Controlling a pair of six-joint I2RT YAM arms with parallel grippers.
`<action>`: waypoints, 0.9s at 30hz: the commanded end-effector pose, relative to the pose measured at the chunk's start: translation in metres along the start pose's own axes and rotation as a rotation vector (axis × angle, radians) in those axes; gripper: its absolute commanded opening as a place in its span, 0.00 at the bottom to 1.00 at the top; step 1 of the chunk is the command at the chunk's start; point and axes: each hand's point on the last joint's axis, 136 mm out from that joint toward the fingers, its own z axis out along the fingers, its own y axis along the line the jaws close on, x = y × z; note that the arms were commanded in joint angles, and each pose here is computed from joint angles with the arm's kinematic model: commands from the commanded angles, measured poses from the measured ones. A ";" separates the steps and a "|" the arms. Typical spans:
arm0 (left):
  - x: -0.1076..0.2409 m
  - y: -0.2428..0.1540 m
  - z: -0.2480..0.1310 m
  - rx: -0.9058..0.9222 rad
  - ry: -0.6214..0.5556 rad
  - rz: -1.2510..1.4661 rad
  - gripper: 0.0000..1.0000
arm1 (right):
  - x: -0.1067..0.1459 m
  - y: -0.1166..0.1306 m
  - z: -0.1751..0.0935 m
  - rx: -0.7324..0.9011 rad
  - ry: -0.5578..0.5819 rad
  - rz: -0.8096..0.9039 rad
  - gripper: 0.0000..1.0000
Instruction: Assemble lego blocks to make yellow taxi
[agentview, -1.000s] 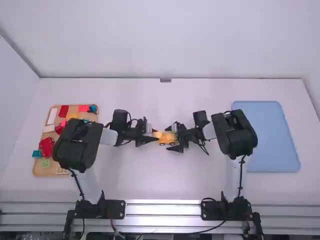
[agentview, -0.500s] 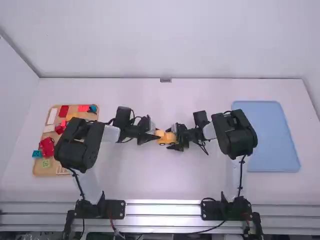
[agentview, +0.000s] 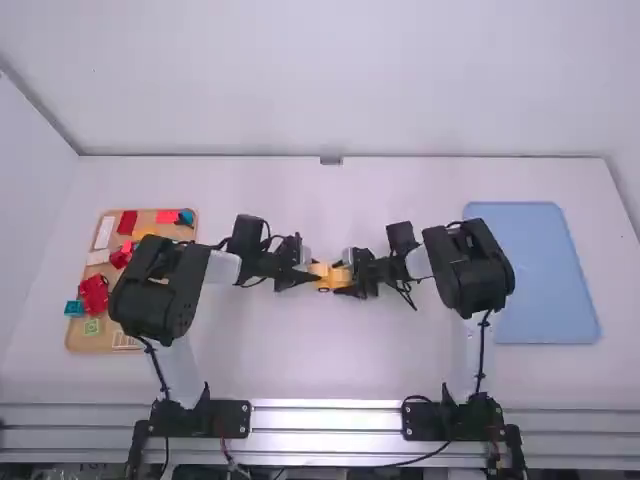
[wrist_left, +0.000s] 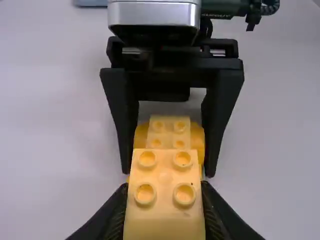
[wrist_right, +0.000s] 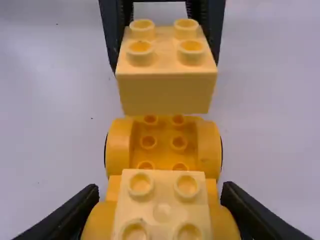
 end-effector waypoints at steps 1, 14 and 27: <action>0.000 -0.003 0.005 0.023 -0.009 0.002 0.03 | 0.007 0.006 0.001 -0.010 0.002 0.030 0.59; 0.005 -0.014 0.014 0.062 0.002 0.028 0.02 | 0.011 0.011 0.001 -0.021 0.019 0.060 0.59; 0.011 -0.016 0.019 0.072 0.002 0.018 0.02 | 0.011 0.021 0.001 -0.056 0.009 0.033 0.62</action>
